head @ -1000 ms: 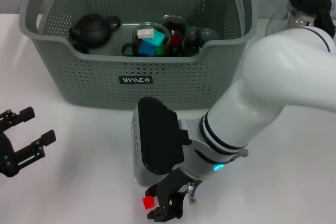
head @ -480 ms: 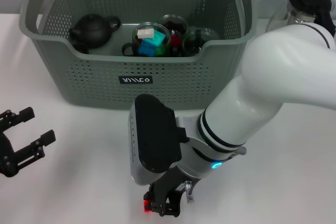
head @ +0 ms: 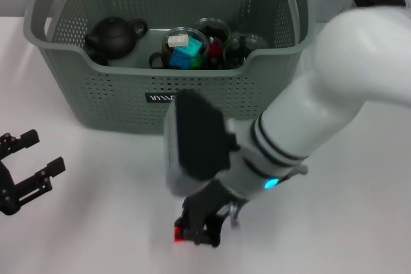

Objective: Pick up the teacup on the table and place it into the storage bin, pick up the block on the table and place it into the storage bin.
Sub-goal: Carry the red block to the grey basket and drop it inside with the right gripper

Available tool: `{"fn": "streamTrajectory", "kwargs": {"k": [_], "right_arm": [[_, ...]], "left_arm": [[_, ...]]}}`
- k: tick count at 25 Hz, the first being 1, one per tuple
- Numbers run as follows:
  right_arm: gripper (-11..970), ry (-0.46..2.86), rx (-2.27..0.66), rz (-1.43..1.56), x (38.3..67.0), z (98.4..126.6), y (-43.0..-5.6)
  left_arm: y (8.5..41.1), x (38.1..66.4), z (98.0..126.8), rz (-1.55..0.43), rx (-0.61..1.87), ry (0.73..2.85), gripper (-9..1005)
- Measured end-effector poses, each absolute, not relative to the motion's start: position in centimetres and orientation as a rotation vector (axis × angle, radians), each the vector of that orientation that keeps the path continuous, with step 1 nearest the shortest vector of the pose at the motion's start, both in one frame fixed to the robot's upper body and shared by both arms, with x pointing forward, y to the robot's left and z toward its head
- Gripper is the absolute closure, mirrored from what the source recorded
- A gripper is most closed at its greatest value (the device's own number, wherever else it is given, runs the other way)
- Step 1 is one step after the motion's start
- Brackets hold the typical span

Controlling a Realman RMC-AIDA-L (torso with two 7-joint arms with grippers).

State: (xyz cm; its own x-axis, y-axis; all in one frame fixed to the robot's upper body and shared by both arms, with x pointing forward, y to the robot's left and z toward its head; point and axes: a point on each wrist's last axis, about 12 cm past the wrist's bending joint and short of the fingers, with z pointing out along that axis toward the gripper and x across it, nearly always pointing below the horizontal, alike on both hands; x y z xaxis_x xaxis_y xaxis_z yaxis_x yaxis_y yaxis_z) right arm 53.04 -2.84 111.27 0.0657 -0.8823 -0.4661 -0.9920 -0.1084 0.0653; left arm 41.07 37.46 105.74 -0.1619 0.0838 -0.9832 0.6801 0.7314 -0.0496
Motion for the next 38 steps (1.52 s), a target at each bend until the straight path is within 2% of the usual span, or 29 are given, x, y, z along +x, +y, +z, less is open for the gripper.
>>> {"fn": "streamTrajectory", "kwargs": {"k": [9,17,23,31,35,38], "right_arm": [[852,1.911,-1.783,0.653,56.5,116.0,-7.8],[852,1.711,-1.542,0.888,57.8,122.0,-11.9],[851,1.551,-1.389,0.926,58.9,125.2,-13.8],[850,1.580,-1.232,0.695,62.2,127.1,-13.4],[855,1.731,-1.161,0.493,65.2,126.9,-10.5],[836,1.797,-1.138,0.407,66.4,125.9,-8.8]], "left_arm": [[37.5,41.3,105.8,-0.584,0.621,1.673,293],[37.4,42.1,106.1,-0.580,0.631,1.665,293],[37.3,42.3,106.1,-0.581,0.633,1.662,293],[37.4,42.3,106.1,-0.581,0.634,1.662,293],[37.3,42.4,106.1,-0.582,0.634,1.661,293],[37.2,42.4,106.1,-0.585,0.634,1.659,293]]}}
